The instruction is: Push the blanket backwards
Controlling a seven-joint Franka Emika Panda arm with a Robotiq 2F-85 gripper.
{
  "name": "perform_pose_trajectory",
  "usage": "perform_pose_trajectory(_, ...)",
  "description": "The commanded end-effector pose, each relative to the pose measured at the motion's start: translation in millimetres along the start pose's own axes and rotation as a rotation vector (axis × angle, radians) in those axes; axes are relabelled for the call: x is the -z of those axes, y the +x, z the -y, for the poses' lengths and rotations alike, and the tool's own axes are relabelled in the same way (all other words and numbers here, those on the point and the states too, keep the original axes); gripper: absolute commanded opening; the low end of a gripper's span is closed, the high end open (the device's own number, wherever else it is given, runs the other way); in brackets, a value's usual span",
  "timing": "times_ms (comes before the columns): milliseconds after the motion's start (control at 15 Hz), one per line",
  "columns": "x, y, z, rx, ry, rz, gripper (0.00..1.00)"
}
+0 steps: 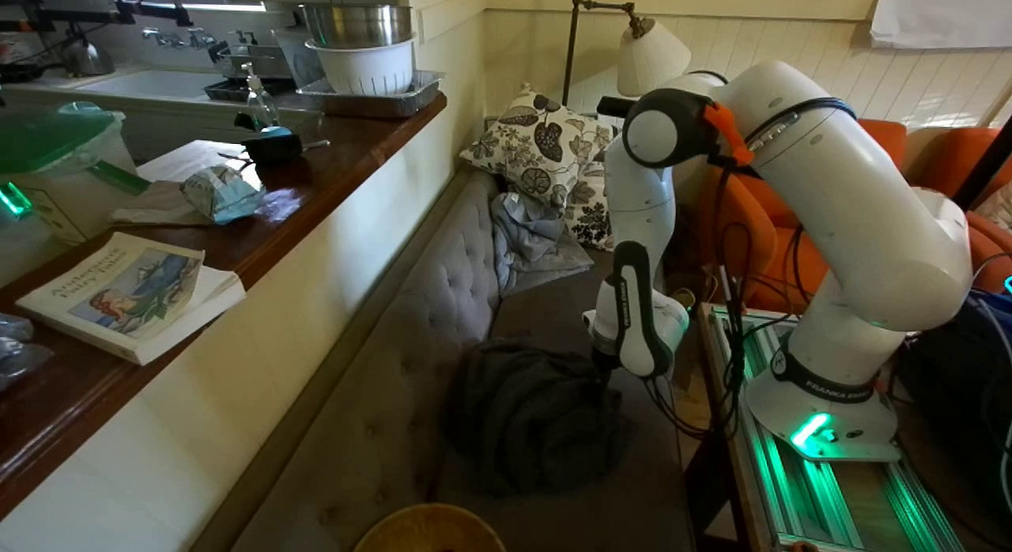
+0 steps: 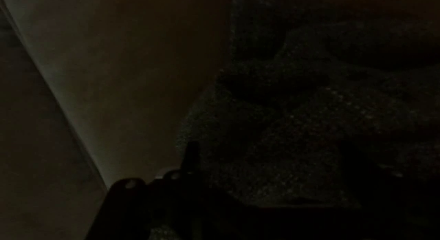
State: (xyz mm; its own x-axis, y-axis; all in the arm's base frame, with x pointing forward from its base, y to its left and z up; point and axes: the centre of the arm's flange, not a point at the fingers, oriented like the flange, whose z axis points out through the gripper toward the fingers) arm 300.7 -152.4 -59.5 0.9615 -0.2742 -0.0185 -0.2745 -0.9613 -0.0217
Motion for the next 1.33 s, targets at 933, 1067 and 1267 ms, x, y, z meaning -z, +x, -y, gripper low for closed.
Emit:
perform_pose_trajectory(933,-74,50,55,0.153,0.227,0.302,1.0)
perform_pose_trajectory(1067,-84,62,59,0.14,0.23,0.313,1.0)
perform_pose_trajectory(1267,-95,72,60,0.117,0.234,0.33,0.74)
